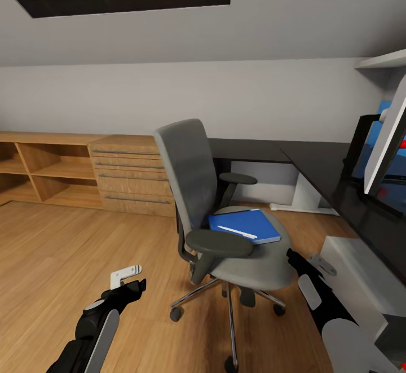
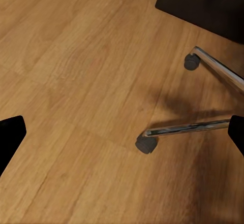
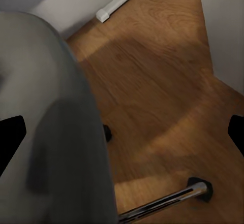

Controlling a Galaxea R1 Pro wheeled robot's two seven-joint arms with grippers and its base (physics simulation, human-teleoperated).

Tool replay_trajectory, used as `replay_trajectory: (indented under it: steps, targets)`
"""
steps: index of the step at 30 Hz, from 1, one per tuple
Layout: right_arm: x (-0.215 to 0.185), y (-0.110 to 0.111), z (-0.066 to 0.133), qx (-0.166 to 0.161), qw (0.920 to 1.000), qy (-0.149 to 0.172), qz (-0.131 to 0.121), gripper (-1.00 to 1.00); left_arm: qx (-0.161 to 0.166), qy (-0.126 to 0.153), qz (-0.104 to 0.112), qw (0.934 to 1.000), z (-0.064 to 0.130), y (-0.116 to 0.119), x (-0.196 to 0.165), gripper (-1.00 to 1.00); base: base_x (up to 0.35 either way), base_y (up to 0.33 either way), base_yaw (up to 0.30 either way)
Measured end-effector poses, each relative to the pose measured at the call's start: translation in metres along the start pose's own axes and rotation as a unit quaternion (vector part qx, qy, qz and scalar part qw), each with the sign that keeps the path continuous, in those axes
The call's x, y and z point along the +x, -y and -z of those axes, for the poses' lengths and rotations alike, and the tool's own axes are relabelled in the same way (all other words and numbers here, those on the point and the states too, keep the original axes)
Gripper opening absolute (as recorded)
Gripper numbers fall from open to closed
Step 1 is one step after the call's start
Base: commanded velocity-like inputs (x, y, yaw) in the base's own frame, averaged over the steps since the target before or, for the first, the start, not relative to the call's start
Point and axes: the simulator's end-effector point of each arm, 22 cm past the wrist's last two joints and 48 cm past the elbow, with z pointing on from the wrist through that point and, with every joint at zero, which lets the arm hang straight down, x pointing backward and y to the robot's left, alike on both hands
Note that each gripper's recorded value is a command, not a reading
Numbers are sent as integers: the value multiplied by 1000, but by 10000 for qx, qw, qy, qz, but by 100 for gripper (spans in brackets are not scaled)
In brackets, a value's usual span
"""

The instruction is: In the bedroom, organize the workspace by keeping the computer under the desk, ensuring the monitor is on the desk, placing the keyboard on the desk next to the monitor, placing the mouse on the desk next to the keyboard, moving the folder from the swivel chair onto the desk next to the mouse, stacking the notebook on top of the folder with the pen on top of the notebook, and positioning the swivel chair next to the desk.

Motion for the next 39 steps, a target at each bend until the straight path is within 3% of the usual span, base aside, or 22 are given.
replay_trajectory:
  steps: [25, 39]
  targets:
    - [-2, -2, 0, -22, 10000, 22, -66, 100, -3, 0, 2, 10000, 0, 0, 0, 100, 84, 0, 6]
    - [-6, -5, 1, -38, 10000, 68, -58, 100, 7, -10, 6, 10000, 0, 1, 1, 100, 1, 0, 216]
